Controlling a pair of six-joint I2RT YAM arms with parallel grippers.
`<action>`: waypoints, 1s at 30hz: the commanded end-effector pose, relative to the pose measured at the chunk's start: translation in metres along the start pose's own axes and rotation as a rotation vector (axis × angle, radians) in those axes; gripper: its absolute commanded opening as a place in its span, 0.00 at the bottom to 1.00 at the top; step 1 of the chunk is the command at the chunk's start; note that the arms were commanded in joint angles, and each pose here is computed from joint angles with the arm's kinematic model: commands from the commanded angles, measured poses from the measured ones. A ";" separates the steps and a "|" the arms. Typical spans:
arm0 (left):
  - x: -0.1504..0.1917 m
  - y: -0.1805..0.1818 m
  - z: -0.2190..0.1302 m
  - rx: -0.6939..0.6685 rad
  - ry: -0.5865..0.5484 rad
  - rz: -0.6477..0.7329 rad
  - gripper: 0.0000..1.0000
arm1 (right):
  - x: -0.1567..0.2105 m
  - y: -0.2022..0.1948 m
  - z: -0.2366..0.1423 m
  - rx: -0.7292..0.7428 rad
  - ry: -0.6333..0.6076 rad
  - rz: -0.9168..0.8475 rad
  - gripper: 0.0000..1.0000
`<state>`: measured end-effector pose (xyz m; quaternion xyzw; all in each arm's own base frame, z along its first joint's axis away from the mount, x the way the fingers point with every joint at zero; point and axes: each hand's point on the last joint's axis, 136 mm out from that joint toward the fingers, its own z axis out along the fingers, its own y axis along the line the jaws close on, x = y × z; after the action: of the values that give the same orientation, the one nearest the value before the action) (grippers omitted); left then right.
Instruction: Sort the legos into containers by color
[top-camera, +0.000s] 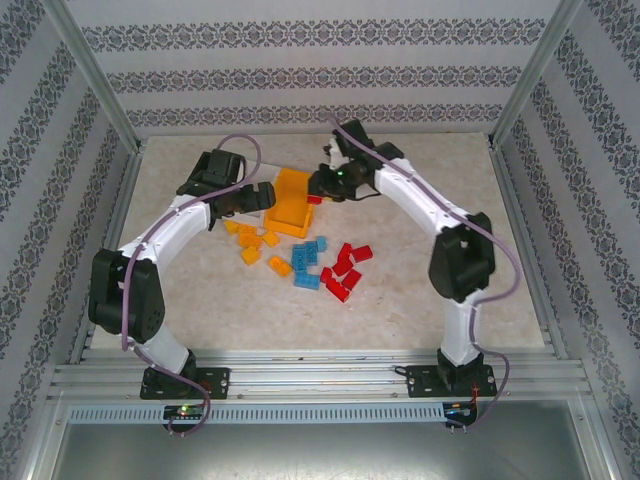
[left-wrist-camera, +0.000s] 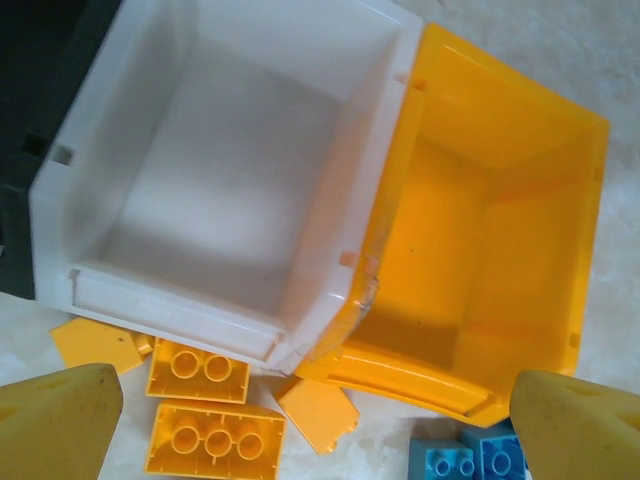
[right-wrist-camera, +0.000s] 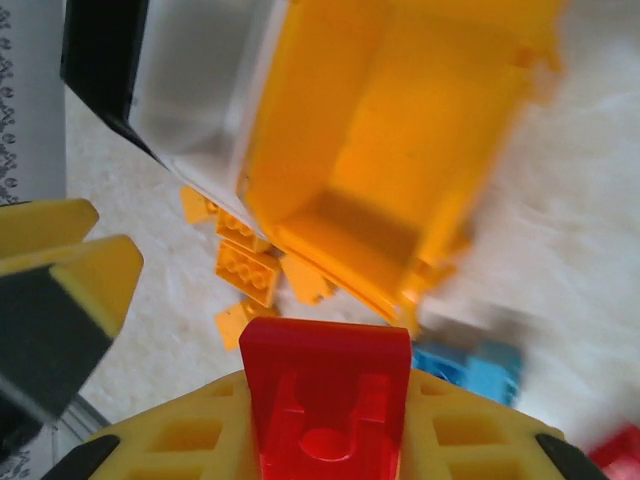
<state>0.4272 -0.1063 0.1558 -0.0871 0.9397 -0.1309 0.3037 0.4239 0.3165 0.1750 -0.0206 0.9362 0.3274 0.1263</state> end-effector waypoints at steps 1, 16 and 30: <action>-0.006 0.006 -0.006 0.000 -0.002 -0.050 1.00 | 0.002 0.001 0.030 0.000 0.079 0.030 0.31; -0.015 -0.023 0.034 0.166 0.073 -0.070 1.00 | -0.013 -0.011 -0.017 0.069 -0.006 0.024 0.64; 0.002 -0.063 0.089 0.253 0.217 -0.026 0.95 | 0.104 -0.145 -0.048 0.333 0.156 0.214 0.64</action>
<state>0.4859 -0.1605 0.0985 -0.0677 0.9438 -0.2393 0.2178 0.3507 0.1921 0.1147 0.0781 0.9729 0.2136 0.0422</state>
